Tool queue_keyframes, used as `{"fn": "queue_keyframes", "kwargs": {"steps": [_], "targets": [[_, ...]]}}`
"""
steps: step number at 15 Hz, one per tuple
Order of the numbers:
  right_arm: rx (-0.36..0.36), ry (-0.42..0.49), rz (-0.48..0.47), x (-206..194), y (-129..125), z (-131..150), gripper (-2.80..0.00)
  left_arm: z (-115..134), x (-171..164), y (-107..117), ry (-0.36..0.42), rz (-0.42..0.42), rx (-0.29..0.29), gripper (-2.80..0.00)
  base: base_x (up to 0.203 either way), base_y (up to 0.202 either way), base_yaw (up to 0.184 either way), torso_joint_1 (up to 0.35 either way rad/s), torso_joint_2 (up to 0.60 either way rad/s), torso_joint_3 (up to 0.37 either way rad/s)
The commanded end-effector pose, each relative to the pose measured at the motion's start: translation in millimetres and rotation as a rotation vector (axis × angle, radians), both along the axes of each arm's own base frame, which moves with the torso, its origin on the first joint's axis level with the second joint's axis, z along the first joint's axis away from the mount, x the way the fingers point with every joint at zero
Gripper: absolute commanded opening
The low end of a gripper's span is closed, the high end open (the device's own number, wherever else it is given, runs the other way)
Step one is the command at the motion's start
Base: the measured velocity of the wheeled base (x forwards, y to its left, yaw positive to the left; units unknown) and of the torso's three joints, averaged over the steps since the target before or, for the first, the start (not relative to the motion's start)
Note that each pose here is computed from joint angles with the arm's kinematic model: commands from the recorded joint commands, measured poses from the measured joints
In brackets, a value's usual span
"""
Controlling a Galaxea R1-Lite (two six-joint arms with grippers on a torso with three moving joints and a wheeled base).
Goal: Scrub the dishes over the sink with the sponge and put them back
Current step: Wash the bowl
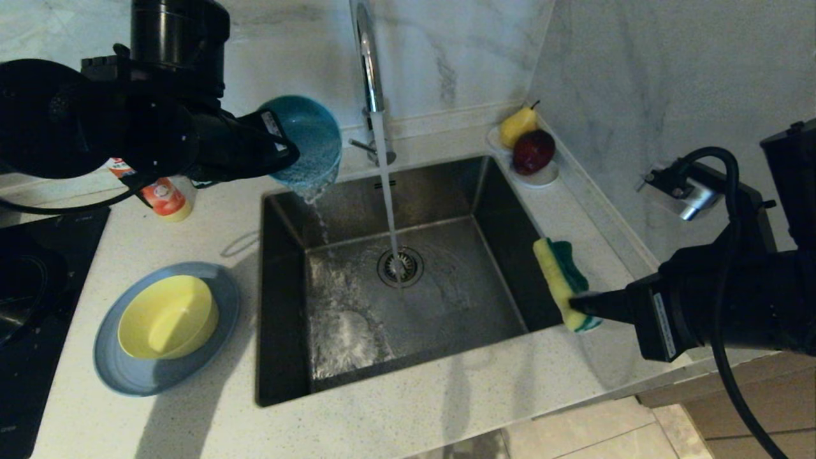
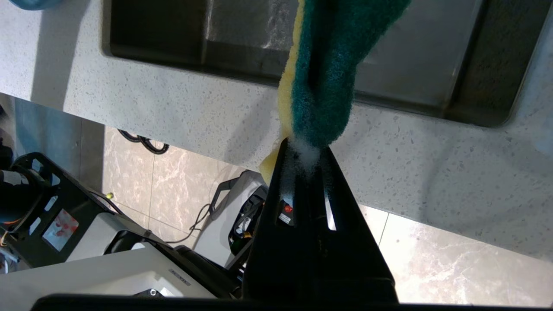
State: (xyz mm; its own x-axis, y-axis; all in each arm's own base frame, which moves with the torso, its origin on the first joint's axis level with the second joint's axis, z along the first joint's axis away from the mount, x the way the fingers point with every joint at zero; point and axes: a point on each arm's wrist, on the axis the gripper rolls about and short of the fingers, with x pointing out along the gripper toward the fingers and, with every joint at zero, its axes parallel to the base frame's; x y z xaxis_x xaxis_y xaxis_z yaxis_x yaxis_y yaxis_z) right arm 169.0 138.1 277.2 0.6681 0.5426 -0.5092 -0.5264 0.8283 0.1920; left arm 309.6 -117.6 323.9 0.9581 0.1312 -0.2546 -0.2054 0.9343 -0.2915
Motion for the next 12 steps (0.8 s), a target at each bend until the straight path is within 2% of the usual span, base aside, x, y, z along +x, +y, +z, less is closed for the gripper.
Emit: {"fn": "queue_keyframes", "kwargs": {"steps": [1, 3, 6, 10, 12], "targets": [[0.003, -0.006, 0.000, 2, 1, 3, -2.80, 12, -9, 4, -0.091, -0.006, 0.027, -2.80, 0.000, 0.000, 0.000, 0.000, 0.00, 0.000], [0.003, -0.009, -0.001, 2, 1, 4, -2.80, 17, -12, 6, -0.162, -0.014, 0.079, -2.80, 0.000, 0.000, 0.000, 0.000, 0.00, 0.000], [-0.007, 0.001, -0.007, 4, 1, 0, -2.80, 12, -18, 8, -0.217, -0.027, 0.134, -2.80, 0.000, 0.000, 0.000, 0.000, 0.00, 0.000], [-0.009, 0.008, -0.003, 6, 2, -1, -2.80, 6, -19, 7, -0.383, -0.066, 0.194, -2.80, 0.000, 0.000, 0.000, 0.000, 0.00, 0.000], [-0.008, 0.005, -0.003, 5, 2, 0, -2.80, -1, -19, 7, -0.438, -0.074, 0.238, -2.80, 0.000, 0.000, 0.000, 0.000, 0.00, 0.000]]}}
